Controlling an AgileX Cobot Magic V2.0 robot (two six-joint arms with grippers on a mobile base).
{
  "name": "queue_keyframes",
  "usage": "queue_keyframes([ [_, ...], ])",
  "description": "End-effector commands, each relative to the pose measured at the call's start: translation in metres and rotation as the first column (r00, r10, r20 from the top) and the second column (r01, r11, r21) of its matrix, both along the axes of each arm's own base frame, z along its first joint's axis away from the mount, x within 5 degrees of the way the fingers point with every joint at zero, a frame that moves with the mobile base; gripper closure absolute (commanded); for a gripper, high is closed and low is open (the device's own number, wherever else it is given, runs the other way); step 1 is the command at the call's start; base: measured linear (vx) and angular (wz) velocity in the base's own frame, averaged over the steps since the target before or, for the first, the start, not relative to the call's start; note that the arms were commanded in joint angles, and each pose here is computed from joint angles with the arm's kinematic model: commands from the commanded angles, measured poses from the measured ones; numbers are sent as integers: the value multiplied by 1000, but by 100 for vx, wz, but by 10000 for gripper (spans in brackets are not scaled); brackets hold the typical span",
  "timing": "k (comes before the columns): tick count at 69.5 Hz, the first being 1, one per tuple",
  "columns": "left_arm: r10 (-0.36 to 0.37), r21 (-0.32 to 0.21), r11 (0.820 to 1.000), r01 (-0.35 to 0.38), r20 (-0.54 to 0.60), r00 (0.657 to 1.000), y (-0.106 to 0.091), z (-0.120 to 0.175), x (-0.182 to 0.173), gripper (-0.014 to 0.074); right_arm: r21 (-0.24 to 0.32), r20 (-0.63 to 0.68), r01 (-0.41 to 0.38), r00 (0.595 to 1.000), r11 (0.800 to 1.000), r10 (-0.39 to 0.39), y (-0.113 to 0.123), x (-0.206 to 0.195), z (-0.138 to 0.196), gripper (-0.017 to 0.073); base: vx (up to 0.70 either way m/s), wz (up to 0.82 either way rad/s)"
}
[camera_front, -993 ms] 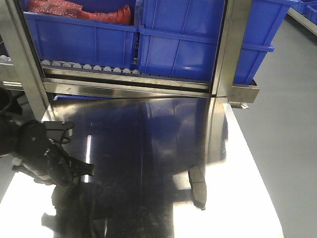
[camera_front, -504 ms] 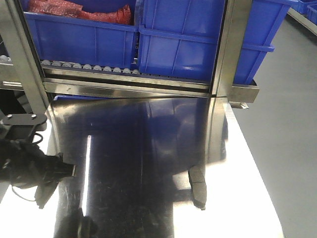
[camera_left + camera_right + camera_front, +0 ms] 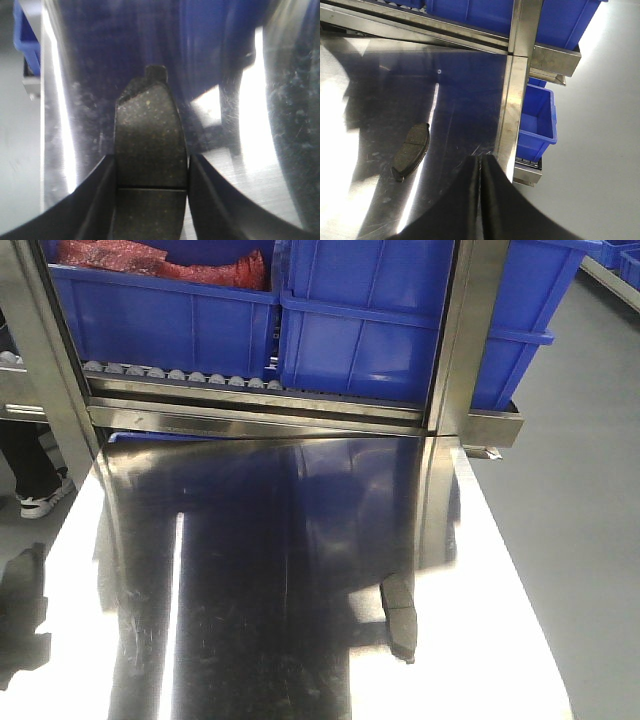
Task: Move and align brake pads A on conveyor
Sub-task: 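Close the left gripper on the pad and lift it, then lower the open right gripper over the other brake pad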
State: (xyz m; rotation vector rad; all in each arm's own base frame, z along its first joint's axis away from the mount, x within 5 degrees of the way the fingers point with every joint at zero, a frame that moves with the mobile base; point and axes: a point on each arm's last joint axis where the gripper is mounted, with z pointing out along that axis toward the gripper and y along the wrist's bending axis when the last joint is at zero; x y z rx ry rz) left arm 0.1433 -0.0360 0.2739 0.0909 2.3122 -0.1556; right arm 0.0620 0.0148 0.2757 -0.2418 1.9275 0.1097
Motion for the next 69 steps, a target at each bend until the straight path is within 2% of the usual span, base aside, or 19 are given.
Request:
queue_keyframes([
  [1, -13, -16, 1000, 16, 157, 987, 3, 19, -10, 593, 9, 86, 7, 996, 1000, -8, 0, 2, 14, 566, 0, 0],
  [20, -4, -41, 999, 14, 242, 970, 10, 30, -32, 591, 9, 86, 7, 996, 1000, -8, 0, 2, 14, 566, 0, 0],
  [69, -2, -41, 999, 12, 239, 971, 11, 31, -34, 591, 9, 86, 7, 996, 1000, -8, 0, 2, 14, 566, 0, 0],
])
